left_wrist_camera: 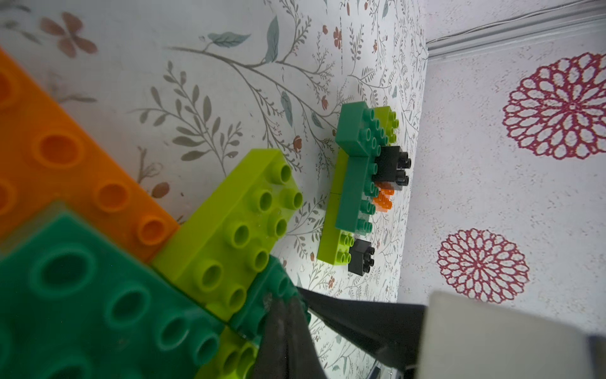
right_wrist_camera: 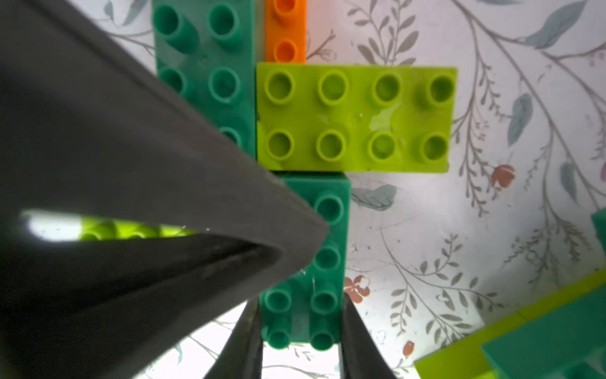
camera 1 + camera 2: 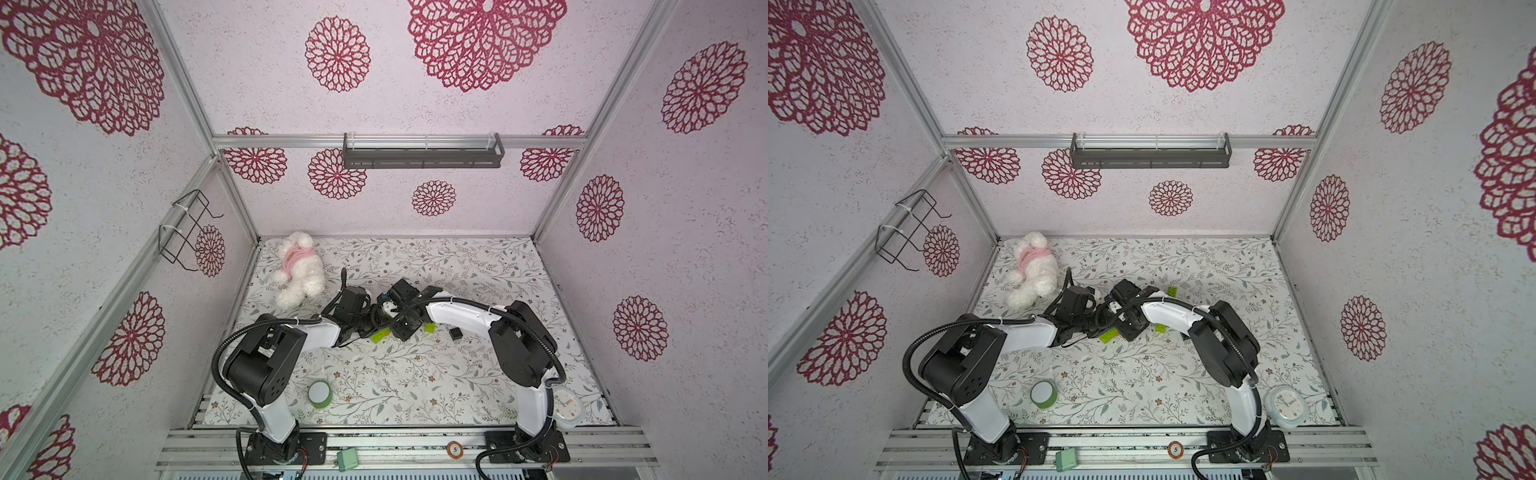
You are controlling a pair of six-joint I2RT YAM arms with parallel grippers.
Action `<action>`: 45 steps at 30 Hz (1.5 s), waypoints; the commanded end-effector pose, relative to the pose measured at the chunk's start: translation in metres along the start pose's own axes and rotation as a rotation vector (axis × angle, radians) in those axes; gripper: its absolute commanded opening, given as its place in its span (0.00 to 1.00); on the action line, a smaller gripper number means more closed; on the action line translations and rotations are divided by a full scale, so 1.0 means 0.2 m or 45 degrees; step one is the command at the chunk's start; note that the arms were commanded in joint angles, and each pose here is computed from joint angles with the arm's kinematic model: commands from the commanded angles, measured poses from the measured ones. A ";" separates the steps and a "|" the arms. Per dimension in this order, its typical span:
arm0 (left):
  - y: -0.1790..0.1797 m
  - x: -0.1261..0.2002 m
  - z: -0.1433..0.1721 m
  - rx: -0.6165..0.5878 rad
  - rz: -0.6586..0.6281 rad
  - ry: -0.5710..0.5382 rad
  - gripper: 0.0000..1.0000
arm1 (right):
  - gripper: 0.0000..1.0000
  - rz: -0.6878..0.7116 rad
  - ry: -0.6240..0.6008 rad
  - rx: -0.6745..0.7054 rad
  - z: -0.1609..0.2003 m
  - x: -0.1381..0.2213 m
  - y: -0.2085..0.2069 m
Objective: Assemble a small pinwheel with lego
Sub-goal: Assemble the lego brick with the lego brick.
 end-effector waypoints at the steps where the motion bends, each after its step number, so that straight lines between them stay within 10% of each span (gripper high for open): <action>1: 0.14 -0.03 0.02 0.041 -0.172 0.000 0.04 | 0.10 -0.036 0.021 0.030 0.00 0.01 0.03; 20: 0.50 -0.01 0.13 0.201 -0.508 0.006 0.03 | 0.16 -0.042 0.062 0.033 0.00 0.00 0.03; 27: 0.54 -0.01 0.16 0.214 -0.505 0.015 0.03 | 0.40 -0.027 0.025 0.019 -0.02 0.04 0.02; 34: 0.47 -0.01 0.14 0.202 -0.431 0.010 0.03 | 0.64 0.021 -0.050 -0.038 -0.04 0.15 -0.02; 45: -0.04 -0.02 0.02 0.058 0.038 0.072 0.04 | 0.66 0.092 -0.341 -0.386 0.02 0.58 -0.21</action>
Point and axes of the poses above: each gripper's point midway between its finger pads, its own x axis back along the fingers, its own y axis along the line the jaws close on, z = x × y, the point moved 5 cm from there along x, back along the fingers, and after that the axes turned 7 degrees about x, right-handed, at the moved point
